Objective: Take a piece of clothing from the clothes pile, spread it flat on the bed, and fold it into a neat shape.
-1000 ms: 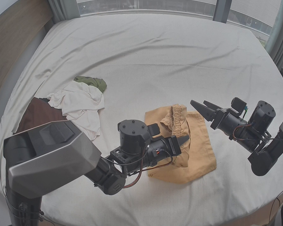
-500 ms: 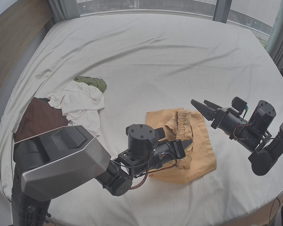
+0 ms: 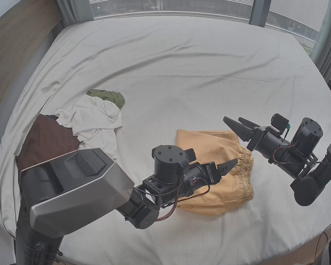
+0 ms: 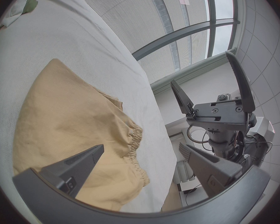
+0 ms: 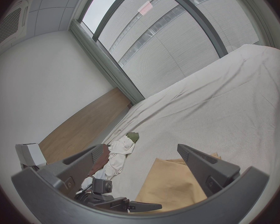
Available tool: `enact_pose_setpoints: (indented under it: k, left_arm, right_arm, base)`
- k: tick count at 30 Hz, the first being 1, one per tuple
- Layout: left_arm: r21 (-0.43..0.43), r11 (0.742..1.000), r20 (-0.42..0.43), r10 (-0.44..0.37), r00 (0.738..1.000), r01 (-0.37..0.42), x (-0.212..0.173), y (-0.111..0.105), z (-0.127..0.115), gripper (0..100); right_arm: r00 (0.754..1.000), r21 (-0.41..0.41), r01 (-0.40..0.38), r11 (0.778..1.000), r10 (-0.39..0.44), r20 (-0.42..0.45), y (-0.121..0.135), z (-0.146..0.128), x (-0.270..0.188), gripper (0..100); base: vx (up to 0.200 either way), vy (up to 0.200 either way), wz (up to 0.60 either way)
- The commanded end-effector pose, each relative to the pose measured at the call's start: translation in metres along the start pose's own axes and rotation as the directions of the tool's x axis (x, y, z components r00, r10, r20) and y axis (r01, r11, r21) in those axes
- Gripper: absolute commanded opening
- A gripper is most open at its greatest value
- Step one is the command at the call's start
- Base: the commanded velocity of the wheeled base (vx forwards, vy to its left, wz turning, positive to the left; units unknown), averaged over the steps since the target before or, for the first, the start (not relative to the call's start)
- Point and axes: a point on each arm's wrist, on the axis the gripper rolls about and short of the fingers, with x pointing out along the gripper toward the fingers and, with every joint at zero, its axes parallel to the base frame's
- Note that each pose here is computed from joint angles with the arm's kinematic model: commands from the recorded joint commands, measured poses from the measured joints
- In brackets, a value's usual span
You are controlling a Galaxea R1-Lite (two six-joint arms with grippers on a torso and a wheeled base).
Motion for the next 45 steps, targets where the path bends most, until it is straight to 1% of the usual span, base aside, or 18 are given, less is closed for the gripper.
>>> enact_pose_setpoints:
  k: [1,3,12,16,18,20,22,24,25,26,28,33,37,39,42,45]
  left_arm:
    - [-0.001,1.000,0.017,0.015,1.000,-0.015,-0.003,0.003,0.004,100]
    - [-0.002,1.000,0.037,0.030,0.999,-0.030,-0.008,0.004,0.010,100]
    - [0.000,0.998,0.102,0.058,0.993,-0.059,-0.060,-0.010,0.049,100]
    - [0.007,0.997,0.116,0.074,0.990,-0.076,-0.079,-0.012,0.056,100]
    - [0.020,0.996,0.132,0.085,0.988,-0.088,-0.093,-0.011,0.061,100]
    - [0.032,0.993,0.153,0.110,0.982,-0.116,-0.109,-0.005,0.068,100]
    - [0.037,0.991,0.166,0.123,0.978,-0.130,-0.115,-0.002,0.071,100]
    - [0.054,0.986,0.202,0.145,0.969,-0.159,-0.132,0.005,0.081,100]
    - [0.056,0.986,0.204,0.145,0.968,-0.160,-0.133,0.005,0.081,100]
    - [0.058,0.985,0.215,0.149,0.965,-0.165,-0.142,0.008,0.086,100]
    - [0.064,0.986,0.235,0.134,0.963,-0.153,-0.161,0.007,0.093,100]
    - [0.077,0.983,0.260,0.140,0.956,-0.165,-0.189,0.007,0.096,100]
    - [0.085,0.984,0.249,0.131,0.960,-0.157,-0.203,0.015,0.092,100]
    - [0.112,0.981,0.251,0.124,0.960,-0.156,-0.210,0.020,0.092,100]
    - [0.166,0.969,0.263,0.137,0.955,-0.184,-0.216,0.024,0.095,100]
    - [0.188,0.960,0.265,0.154,0.952,-0.208,-0.221,0.027,0.095,100]
  right_arm:
    - [1.000,0.001,0.001,1.000,-0.001,-0.003,0.000,-0.001,0.000,100]
    - [1.000,0.000,0.000,1.000,0.000,-0.005,0.000,-0.001,-0.001,100]
    - [1.000,0.008,-0.005,1.000,0.005,-0.024,0.002,-0.006,-0.001,100]
    - [1.000,0.011,-0.003,1.000,0.003,-0.031,0.002,-0.009,-0.001,100]
    - [0.999,0.014,-0.002,1.000,0.003,-0.040,0.002,-0.011,-0.002,100]
    - [0.999,0.015,-0.002,1.000,0.003,-0.043,0.003,-0.011,-0.002,100]
    - [0.999,0.016,-0.004,1.000,0.005,-0.046,0.003,-0.012,-0.002,100]
    - [0.999,0.019,-0.002,1.000,0.003,-0.051,0.004,-0.013,-0.003,100]
    - [0.999,0.018,-0.001,1.000,0.001,-0.051,0.003,-0.013,-0.004,100]
    - [0.999,0.019,-0.003,1.000,0.004,-0.053,0.004,-0.014,-0.003,100]
    - [0.998,0.021,-0.006,1.000,0.007,-0.057,0.006,-0.015,-0.003,100]
    - [0.998,0.023,-0.003,1.000,0.005,-0.062,0.006,-0.016,-0.004,100]
    - [0.997,0.026,0.001,1.000,0.001,-0.072,0.006,-0.018,-0.006,100]
    - [0.997,0.027,0.002,1.000,0.000,-0.074,0.006,-0.019,-0.007,100]
    - [0.997,0.028,0.004,1.000,-0.002,-0.075,0.005,-0.019,-0.006,100]
    - [0.996,0.032,0.015,0.999,-0.012,-0.091,0.003,-0.024,-0.007,100]
  base:
    - [0.000,0.000,0.00]
    - [0.000,0.000,0.00]
    - [0.000,0.000,0.00]
    - [0.000,0.000,0.00]
    - [0.000,0.000,0.00]
    - [0.000,0.000,0.00]
    - [0.000,0.000,0.00]
    - [0.000,0.000,0.00]
    - [0.000,0.000,0.00]
    - [0.000,0.000,0.00]
    - [0.000,0.000,0.00]
    - [0.000,0.000,0.00]
    - [0.000,0.000,0.00]
    - [0.000,0.000,0.00]
    - [0.000,0.000,0.00]
    - [0.000,0.000,0.00]
